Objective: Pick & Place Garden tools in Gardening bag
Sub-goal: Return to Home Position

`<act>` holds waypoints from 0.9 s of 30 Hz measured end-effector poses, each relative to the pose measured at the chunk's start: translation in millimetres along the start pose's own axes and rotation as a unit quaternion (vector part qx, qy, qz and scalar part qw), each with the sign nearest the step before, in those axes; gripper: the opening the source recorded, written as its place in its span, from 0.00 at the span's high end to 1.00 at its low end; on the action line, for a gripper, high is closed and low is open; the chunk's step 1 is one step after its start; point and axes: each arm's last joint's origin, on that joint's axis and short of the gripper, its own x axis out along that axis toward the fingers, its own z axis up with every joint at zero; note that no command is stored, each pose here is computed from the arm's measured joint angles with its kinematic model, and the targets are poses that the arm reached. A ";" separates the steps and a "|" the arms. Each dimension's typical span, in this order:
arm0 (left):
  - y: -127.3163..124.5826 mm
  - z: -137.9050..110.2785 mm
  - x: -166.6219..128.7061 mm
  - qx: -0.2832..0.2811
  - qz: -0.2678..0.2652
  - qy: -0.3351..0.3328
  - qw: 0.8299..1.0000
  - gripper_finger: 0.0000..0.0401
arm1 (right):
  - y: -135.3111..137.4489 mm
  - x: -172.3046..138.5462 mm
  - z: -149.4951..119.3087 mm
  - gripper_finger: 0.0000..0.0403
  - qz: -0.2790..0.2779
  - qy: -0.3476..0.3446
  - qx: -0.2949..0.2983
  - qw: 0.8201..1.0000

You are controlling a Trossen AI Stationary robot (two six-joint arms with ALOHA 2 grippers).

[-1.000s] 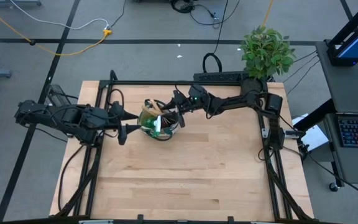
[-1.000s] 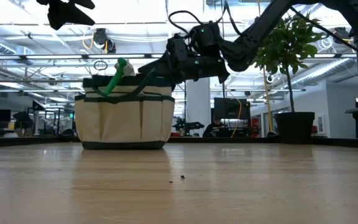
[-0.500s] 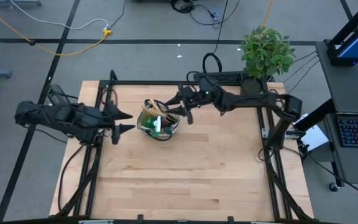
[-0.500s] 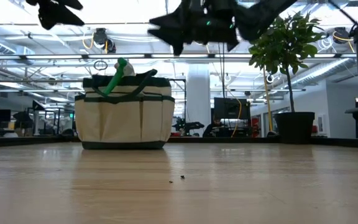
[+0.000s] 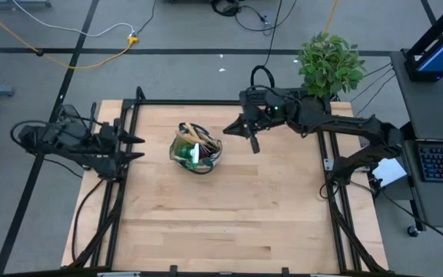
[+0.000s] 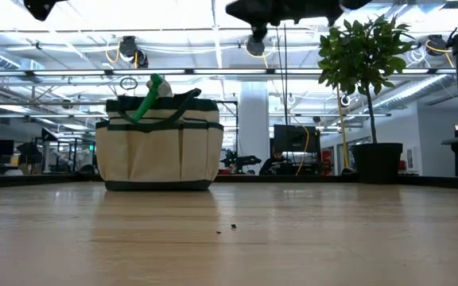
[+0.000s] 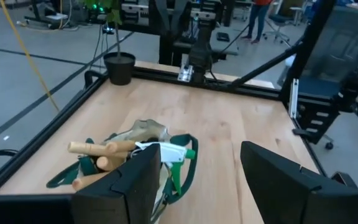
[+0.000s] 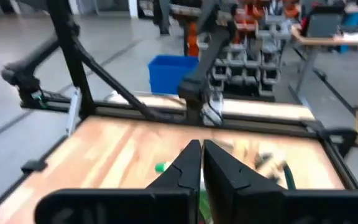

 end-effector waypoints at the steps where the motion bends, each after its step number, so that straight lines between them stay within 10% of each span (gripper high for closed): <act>1: 0.3 -1.0 -1.2 0.001 -0.002 0.001 1.000 0.43 | 1.6 -3.2 0.3 0.98 -0.006 0.010 0.001 1.000; 17: -1.0 -50.2 18.8 -0.018 -0.059 -0.051 0.997 0.43 | 57.2 -55.2 -23.7 1.00 -0.142 0.068 0.037 0.987; 27: 3.5 -73.3 19.0 -0.009 -0.074 -0.080 0.994 0.43 | 94.5 -106.1 -68.4 1.00 -0.192 -0.029 0.064 0.979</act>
